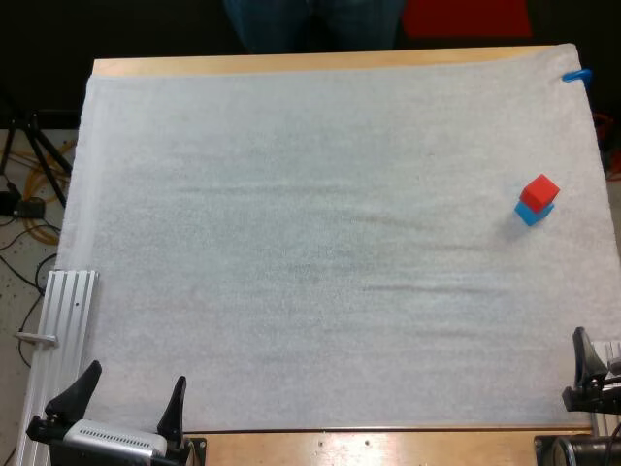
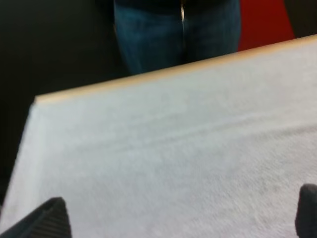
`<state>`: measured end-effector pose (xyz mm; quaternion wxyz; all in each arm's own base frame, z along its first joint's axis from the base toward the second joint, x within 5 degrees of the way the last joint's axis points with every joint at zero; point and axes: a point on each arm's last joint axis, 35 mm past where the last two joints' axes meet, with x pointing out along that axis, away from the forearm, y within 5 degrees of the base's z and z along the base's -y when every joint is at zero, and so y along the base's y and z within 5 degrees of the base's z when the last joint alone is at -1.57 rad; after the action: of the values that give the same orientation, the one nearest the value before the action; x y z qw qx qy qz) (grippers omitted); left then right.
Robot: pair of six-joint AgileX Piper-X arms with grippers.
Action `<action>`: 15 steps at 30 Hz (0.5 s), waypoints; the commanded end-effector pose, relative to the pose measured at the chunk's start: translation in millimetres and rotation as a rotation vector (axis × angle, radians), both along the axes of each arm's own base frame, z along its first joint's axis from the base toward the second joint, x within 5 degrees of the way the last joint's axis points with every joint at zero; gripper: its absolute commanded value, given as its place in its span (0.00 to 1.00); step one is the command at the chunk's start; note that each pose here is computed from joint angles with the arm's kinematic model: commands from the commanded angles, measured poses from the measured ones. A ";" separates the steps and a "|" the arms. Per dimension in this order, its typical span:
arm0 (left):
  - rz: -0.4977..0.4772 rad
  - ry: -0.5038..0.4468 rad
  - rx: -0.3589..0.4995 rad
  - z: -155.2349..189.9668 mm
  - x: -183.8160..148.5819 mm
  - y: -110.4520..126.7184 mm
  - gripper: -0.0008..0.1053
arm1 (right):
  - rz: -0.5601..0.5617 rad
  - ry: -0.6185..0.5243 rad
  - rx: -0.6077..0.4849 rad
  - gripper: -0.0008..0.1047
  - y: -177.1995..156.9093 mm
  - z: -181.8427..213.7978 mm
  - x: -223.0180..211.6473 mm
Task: Stack red cube on blue cube
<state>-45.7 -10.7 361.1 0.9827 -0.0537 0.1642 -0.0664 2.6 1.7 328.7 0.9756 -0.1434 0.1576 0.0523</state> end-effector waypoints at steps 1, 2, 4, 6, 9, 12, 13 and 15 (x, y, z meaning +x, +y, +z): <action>0.017 0.044 -0.034 -2.3 3.6 0.4 0.83 | 0.015 0.012 -0.008 0.74 0.5 0.0 1.1; 0.033 0.048 -0.045 -3.0 4.4 0.9 0.83 | 0.028 0.010 -0.020 0.74 0.8 0.0 1.2; 0.054 0.047 -0.063 -3.6 6.2 1.4 0.83 | 0.053 0.003 -0.037 0.74 1.5 0.0 1.9; 0.110 0.038 -0.066 -4.1 9.3 3.4 0.83 | 0.062 0.001 -0.061 0.74 1.5 0.1 1.8; 0.143 0.011 -0.054 -5.8 17.0 5.2 0.83 | 0.065 -0.003 -0.072 0.74 1.5 0.4 2.0; 0.141 -0.018 -0.052 -9.4 27.8 5.9 0.83 | 0.066 0.018 -0.071 0.74 1.5 -5.7 5.4; 0.141 -0.020 -0.051 -10.9 30.1 6.1 0.83 | 0.066 0.023 -0.071 0.74 1.5 -7.1 6.2; 0.141 -0.014 -0.051 -18.4 39.0 6.7 0.83 | 0.065 0.049 -0.059 0.74 1.6 -15.1 10.6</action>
<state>-12.7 -5.0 341.7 0.9840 -0.0862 0.1554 -0.0118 9.9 3.1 315.2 0.9654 -0.1753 0.1754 0.0801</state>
